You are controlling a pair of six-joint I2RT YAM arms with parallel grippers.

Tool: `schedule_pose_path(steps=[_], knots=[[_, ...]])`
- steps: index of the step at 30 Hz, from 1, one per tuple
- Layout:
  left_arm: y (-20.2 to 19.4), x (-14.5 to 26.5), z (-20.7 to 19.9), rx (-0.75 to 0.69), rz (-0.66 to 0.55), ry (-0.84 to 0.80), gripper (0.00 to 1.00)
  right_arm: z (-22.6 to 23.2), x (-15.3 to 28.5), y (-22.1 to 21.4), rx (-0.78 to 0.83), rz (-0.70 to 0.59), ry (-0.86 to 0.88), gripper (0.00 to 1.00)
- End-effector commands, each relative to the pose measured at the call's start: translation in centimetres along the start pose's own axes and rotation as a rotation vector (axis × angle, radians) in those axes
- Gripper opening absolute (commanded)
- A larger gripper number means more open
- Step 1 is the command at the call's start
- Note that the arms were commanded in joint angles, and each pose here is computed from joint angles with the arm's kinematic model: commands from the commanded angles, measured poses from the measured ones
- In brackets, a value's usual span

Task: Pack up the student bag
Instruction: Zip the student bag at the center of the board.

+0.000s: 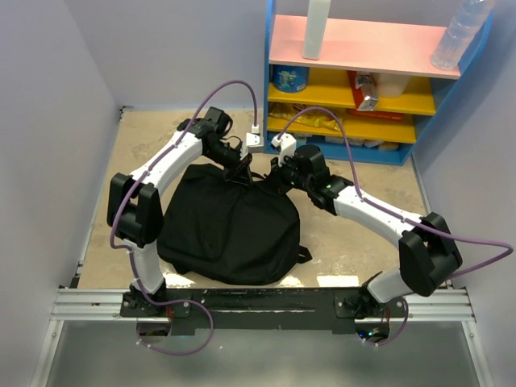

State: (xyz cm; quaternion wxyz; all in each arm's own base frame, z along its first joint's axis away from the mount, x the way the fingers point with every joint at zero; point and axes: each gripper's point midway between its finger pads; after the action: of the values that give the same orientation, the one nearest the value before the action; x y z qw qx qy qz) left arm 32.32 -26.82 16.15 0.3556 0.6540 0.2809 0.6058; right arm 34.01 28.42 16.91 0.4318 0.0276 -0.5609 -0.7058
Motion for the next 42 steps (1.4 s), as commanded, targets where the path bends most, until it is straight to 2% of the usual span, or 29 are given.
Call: schedule_pose_path(steps=[1, 6, 10, 21, 29, 38, 40, 42], knots=[[3.7, 1.7, -1.4, -0.037, -0.097, -0.008, 0.09, 0.2, 1.0, 3.5, -0.026, -0.133, -0.015, 0.0], [3.2, 1.7, -1.0, -0.03, -0.08, 0.006, 0.08, -1.9, 3.4, 5.3, -0.091, -0.266, -0.147, 0.0], [1.8, 1.7, 0.3, -0.031, -0.037, 0.068, 0.04, -5.6, 6.3, 5.8, -0.197, -0.394, -0.362, 0.0], [-3.1, 3.9, 4.4, 0.08, 0.035, 0.198, 0.0, -10.7, 9.6, 2.9, -0.322, -0.413, -0.681, 0.0], [-7.6, 6.6, 5.6, 0.155, 0.092, 0.26, 0.0, -11.1, 12.7, 3.0, -0.351, -0.467, -0.725, 0.0], [-11.3, 9.4, 4.7, 0.238, 0.17, 0.35, 0.0, -12.4, 12.1, 0.7, -0.345, -0.365, -0.82, 0.0], [-11.7, 10.7, 3.6, 0.267, 0.14, 0.334, 0.0, -12.2, 11.5, 0.5, -0.349, -0.354, -0.8, 0.0], [-10.2, 11.6, 1.3, 0.297, 0.098, 0.257, 0.13, -11.1, 10.2, 1.5, -0.352, -0.366, -0.71, 0.0]])
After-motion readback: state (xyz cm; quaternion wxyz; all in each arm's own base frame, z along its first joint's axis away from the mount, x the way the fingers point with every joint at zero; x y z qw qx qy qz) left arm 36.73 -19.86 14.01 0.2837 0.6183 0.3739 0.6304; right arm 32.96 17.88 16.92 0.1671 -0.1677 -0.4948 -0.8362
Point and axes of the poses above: each gripper's point midway between its finger pads, its own x axis back along the fingers, its own z axis along the line the jaws close on, y = z × x, and after that the axes turned 15 degrees about -x, right-handed
